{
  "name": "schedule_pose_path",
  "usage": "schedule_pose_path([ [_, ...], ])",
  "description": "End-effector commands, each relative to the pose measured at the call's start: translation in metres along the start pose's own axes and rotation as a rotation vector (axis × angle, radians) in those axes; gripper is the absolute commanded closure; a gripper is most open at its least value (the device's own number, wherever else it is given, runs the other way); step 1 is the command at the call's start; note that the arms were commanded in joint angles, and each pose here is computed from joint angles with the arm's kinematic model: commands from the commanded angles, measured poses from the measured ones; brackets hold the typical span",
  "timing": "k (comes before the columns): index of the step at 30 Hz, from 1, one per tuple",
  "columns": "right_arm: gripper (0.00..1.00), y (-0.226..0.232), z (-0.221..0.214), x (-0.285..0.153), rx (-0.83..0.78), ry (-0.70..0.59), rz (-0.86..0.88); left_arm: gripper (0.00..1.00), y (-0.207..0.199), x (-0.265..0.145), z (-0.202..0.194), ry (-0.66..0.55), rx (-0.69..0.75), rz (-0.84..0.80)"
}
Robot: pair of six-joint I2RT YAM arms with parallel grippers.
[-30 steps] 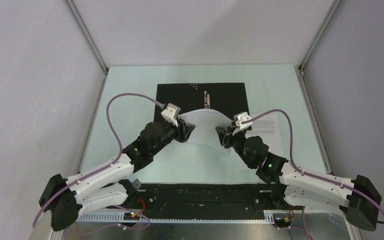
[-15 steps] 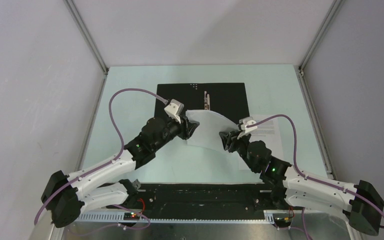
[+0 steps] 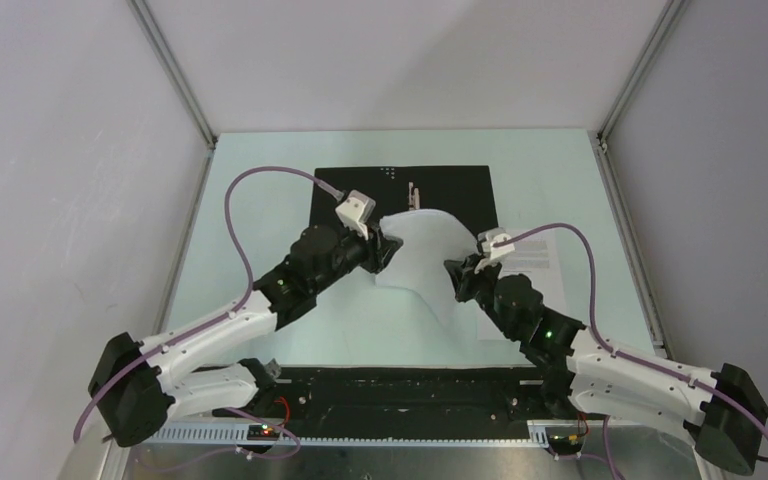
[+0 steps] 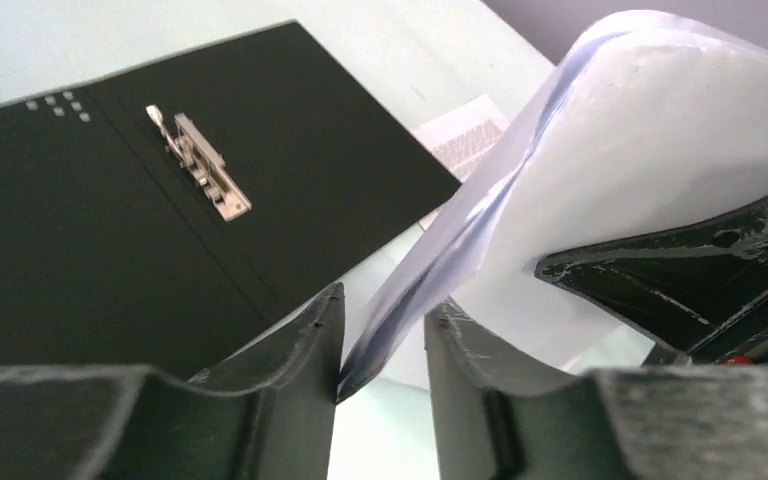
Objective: Put the files into the folder
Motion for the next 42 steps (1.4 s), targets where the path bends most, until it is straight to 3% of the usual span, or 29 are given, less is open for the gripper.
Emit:
schedule_pose_path([
  [1,1.00,-0.009,0.044,0.007,0.026,0.021,-0.067,0.53,-0.019,0.010,0.047,-0.102,-0.023,0.002],
  [3,1.00,-0.024,0.047,0.020,0.018,0.136,-0.135,0.38,-0.016,0.016,0.059,-0.121,-0.034,0.077],
  [7,1.00,-0.067,0.069,0.051,0.098,0.351,-0.258,0.27,0.004,0.038,0.073,-0.124,-0.053,0.327],
  [11,1.00,-0.109,0.050,0.089,0.126,0.610,-0.349,0.29,0.035,0.074,0.065,-0.021,-0.093,0.512],
  [17,1.00,-0.173,0.001,0.144,0.118,0.866,-0.511,0.35,0.073,0.137,0.039,0.168,-0.127,0.584],
  [22,1.00,-0.198,-0.034,0.168,0.039,1.031,-0.607,0.35,0.090,0.176,0.019,0.266,-0.137,0.583],
  [31,1.00,-0.202,-0.025,0.175,0.023,1.023,-0.608,0.40,0.100,0.222,0.000,0.309,-0.146,0.570],
  [42,1.00,-0.191,0.015,0.156,0.119,0.908,-0.579,0.52,0.115,0.263,-0.023,0.318,-0.169,0.600],
])
Point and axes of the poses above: each gripper's point midway between its finger pads, its own x axis out along the fingers, its own y axis along the line the jaws close on, z = x × y, the point moved 8 cm from there along -x, back along the fingers, and after that the axes turned 8 degrees about -x, right-handed, at the moved point
